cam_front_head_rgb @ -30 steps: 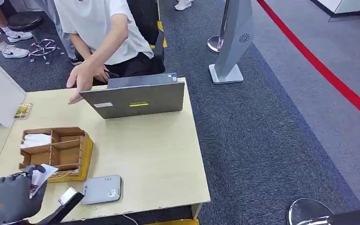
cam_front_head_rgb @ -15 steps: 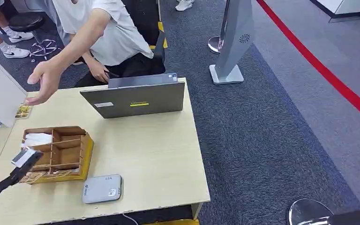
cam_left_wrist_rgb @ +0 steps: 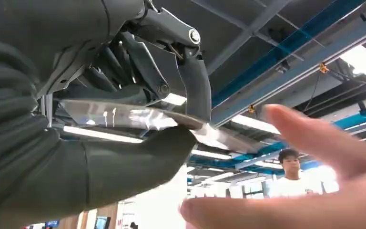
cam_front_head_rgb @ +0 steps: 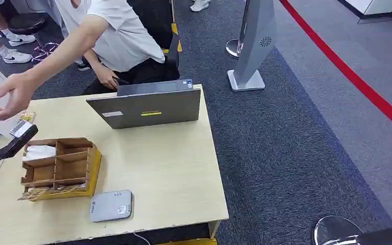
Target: Pass the card to the sensor for recognition and then transmit it.
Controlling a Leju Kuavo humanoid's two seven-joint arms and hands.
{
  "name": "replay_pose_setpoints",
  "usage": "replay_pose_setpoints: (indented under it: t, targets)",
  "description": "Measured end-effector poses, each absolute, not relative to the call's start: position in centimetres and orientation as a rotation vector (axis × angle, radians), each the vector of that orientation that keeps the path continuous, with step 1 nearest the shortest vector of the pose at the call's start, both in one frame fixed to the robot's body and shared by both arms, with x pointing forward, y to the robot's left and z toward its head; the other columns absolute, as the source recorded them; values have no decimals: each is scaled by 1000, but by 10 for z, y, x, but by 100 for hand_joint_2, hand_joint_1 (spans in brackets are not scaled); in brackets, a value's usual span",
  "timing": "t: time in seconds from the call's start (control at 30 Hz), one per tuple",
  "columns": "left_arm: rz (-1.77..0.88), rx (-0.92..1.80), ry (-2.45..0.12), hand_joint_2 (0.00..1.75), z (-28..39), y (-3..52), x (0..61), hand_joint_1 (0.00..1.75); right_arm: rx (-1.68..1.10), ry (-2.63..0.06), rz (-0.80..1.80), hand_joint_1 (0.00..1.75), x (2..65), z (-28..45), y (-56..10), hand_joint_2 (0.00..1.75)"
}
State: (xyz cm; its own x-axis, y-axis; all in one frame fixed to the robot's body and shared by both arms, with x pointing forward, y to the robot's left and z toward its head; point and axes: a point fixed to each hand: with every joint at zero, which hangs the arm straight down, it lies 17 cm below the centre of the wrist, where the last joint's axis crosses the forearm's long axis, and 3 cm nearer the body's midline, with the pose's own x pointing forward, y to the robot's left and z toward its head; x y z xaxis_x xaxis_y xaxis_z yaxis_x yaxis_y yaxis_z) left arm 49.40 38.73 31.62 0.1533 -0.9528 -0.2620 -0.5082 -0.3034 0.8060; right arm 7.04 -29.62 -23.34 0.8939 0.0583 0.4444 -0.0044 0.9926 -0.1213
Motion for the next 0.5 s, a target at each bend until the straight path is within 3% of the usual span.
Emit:
replay_pose_setpoints:
  t: [0.5]
  targets:
    - [-994,1827,-1506,175,330,371,491,0,-142,-439,26,0,59,-236,-313,175]
